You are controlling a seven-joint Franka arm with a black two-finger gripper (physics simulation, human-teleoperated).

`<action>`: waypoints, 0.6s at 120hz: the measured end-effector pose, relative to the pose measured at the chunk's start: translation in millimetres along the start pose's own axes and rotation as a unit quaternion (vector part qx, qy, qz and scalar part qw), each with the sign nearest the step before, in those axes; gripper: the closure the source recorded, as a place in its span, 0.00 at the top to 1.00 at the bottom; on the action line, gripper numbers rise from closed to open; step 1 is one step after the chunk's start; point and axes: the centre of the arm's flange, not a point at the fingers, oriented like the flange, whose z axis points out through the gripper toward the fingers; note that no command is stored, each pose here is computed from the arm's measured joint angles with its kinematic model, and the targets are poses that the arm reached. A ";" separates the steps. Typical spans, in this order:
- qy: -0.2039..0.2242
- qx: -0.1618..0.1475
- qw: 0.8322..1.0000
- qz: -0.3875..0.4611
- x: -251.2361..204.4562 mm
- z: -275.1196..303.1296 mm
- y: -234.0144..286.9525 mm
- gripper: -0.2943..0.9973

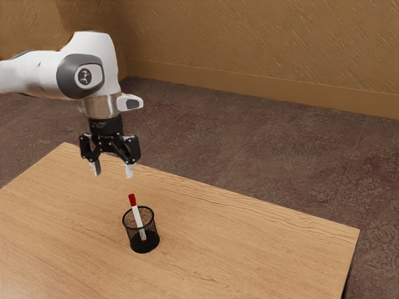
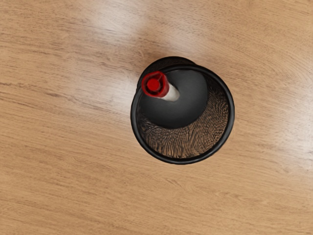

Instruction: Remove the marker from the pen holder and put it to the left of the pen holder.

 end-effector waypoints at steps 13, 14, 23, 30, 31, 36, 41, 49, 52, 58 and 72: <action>0.007 -0.014 1.000 -0.004 -6.7 25.0 30.9 0.72; 0.007 -0.014 1.000 -0.005 -7.3 26.8 32.9 0.72; 0.009 -0.020 1.000 -0.016 -9.2 41.1 42.0 0.72; 0.010 -0.024 0.999 -0.032 -7.7 49.5 40.2 0.72; 0.010 -0.025 0.999 -0.035 -7.4 50.4 39.7 0.72; 0.011 -0.029 0.998 -0.046 -5.8 54.0 37.0 0.71; 0.012 -0.032 0.998 -0.058 -4.8 58.7 34.4 0.71; 0.008 -0.039 0.996 -0.076 -4.6 69.6 30.9 0.71; 0.006 -0.042 0.996 -0.083 -4.7 75.0 29.0 0.71; 0.004 -0.047 0.994 -0.097 -3.3 82.6 25.6 0.71; 0.007 -0.054 0.991 -0.121 6.8 100.4 16.4 0.71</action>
